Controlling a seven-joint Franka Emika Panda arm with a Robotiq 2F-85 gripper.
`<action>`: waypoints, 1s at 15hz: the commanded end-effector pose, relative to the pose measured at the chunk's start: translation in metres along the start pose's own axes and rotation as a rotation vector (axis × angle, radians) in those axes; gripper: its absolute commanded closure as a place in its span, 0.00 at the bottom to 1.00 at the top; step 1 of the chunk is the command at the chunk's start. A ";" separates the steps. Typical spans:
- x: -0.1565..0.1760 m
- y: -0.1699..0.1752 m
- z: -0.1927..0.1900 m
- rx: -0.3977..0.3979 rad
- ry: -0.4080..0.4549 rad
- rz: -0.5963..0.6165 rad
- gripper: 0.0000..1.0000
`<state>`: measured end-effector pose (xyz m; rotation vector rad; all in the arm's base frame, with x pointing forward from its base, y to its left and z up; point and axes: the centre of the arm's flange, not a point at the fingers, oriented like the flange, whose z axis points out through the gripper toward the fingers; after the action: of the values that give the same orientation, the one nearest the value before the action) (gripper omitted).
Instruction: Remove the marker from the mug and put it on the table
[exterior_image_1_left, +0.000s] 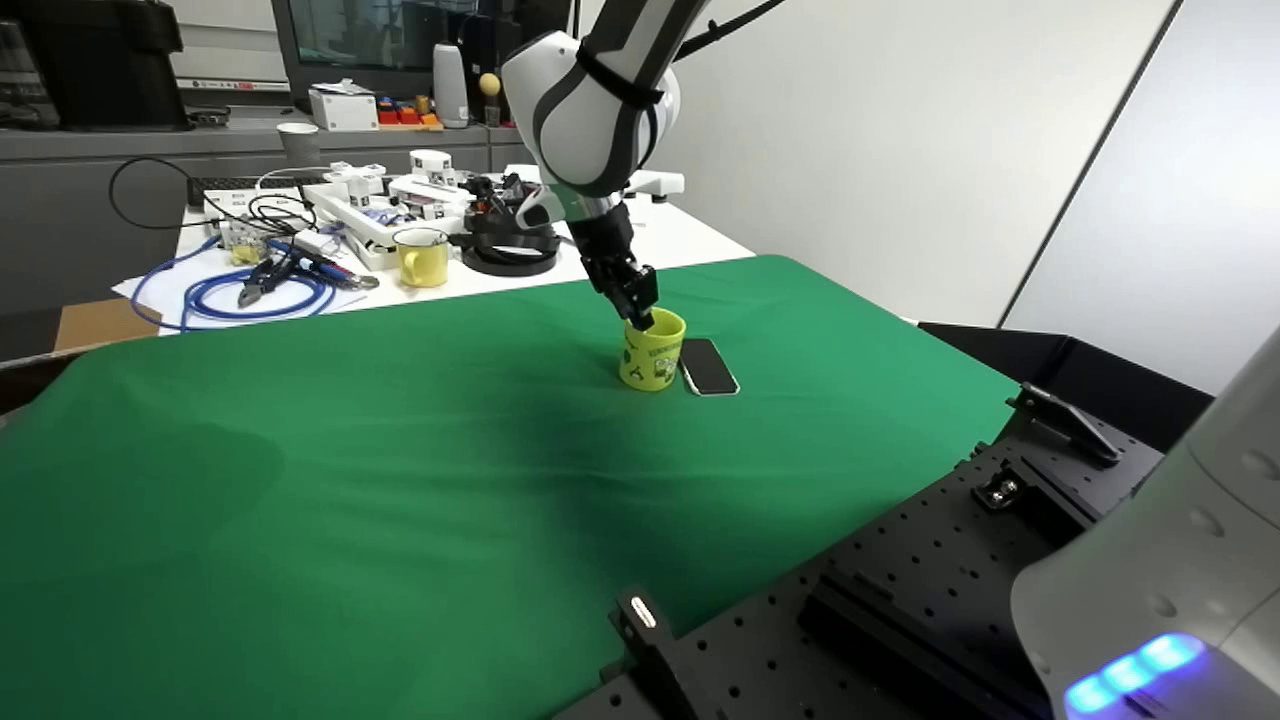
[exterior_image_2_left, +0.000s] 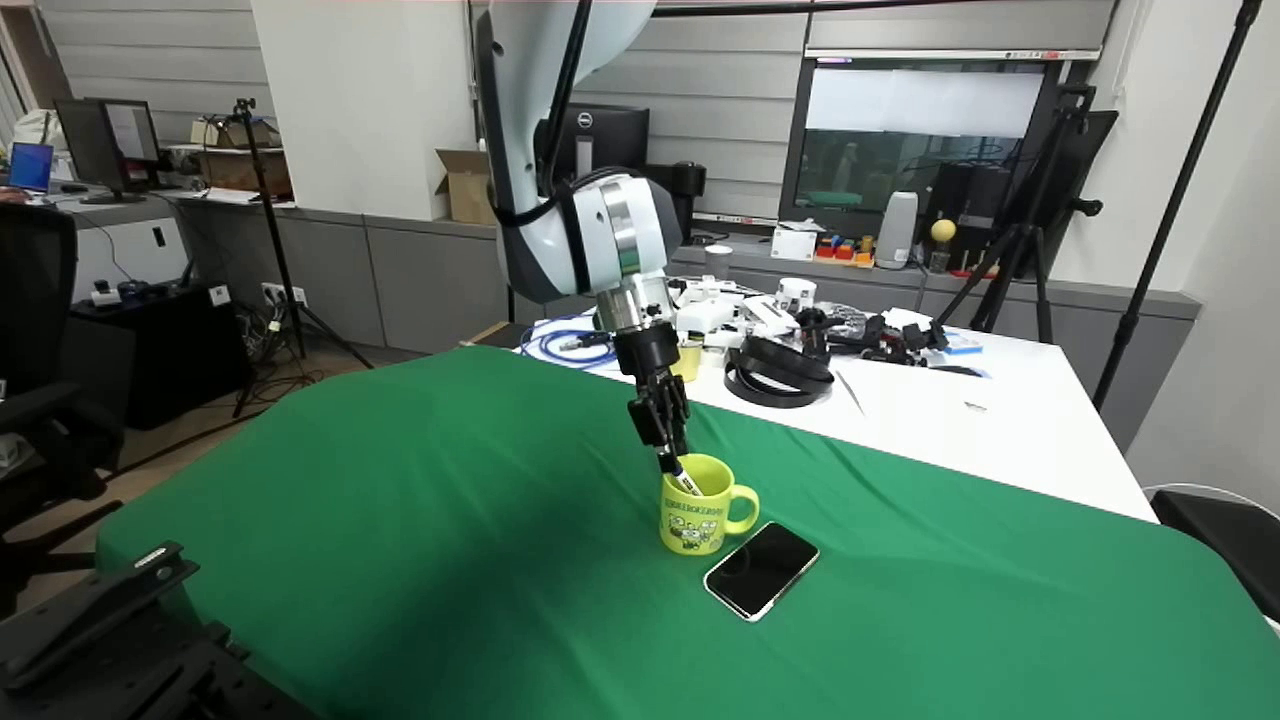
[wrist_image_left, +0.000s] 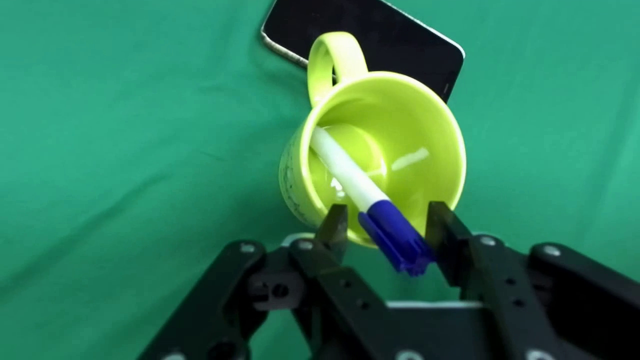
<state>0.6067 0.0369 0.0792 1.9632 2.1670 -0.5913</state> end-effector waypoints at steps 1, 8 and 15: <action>0.000 -0.003 -0.005 0.015 -0.001 -0.003 0.84; -0.006 0.014 -0.025 0.082 -0.004 0.085 0.94; -0.029 0.036 -0.092 0.089 -0.040 0.162 0.94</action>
<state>0.6432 0.0420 0.1332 2.1119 2.0259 -0.6913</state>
